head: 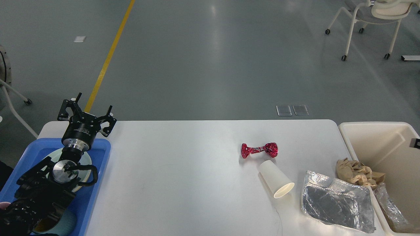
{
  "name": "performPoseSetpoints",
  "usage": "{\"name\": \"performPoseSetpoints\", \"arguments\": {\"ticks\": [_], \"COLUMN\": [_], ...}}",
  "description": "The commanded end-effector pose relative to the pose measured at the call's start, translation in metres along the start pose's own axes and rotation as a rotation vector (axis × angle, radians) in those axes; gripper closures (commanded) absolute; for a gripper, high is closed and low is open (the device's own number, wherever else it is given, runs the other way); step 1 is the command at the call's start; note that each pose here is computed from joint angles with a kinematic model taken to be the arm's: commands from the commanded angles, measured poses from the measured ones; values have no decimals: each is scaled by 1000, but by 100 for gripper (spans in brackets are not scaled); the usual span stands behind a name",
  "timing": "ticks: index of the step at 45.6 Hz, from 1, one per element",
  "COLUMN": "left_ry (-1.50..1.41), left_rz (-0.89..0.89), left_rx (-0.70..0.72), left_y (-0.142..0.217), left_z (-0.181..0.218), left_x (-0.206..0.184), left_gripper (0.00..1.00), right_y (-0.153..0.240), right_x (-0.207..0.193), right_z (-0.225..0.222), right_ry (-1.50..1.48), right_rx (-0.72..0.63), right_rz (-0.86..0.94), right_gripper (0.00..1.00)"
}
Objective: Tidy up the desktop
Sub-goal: 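Lower the silver foil into the white bin and release it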
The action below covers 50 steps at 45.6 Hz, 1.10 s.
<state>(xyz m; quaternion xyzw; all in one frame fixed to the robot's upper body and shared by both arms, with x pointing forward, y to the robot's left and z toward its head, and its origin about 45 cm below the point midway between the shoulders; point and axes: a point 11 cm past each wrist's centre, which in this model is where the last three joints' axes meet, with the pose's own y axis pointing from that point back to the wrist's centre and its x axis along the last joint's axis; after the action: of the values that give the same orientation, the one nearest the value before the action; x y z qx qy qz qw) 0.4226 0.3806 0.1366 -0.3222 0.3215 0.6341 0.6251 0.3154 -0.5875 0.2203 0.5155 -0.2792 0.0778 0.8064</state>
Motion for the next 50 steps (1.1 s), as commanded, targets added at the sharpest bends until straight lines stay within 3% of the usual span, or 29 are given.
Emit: {"name": "performPoseSetpoints", "arguments": {"ticks": [1, 12, 17, 22, 27, 33, 37, 44, 50], "left_ry": [0, 0, -1, 0, 0, 0, 0, -1, 0], "left_rz": [1, 0, 0, 0, 0, 0, 0, 0, 0], "left_rx": [2, 0, 1, 0, 0, 0, 0, 1, 1], "left_y": [1, 0, 0, 0, 0, 0, 0, 0, 0], "left_z": [0, 0, 0, 0, 0, 0, 0, 0, 0], "left_x": [1, 0, 0, 0, 0, 0, 0, 0, 0], "left_gripper": [1, 1, 1, 1, 1, 1, 1, 1, 1], "right_y": [141, 338, 397, 410, 383, 291, 217, 122, 41], "right_x": [90, 114, 137, 138, 130, 82, 50, -16, -94], "right_z": [-44, -127, -146, -147, -137, -127, -116, -107, -105], "right_ry": [67, 222, 266, 274, 240, 196, 177, 162, 171], "right_rx": [155, 483, 642, 676, 636, 543, 441, 362, 322], "right_rz": [18, -181, -6, 28, -42, -323, -350, -360, -335], "right_gripper": [0, 0, 0, 0, 0, 0, 0, 0, 0]}}
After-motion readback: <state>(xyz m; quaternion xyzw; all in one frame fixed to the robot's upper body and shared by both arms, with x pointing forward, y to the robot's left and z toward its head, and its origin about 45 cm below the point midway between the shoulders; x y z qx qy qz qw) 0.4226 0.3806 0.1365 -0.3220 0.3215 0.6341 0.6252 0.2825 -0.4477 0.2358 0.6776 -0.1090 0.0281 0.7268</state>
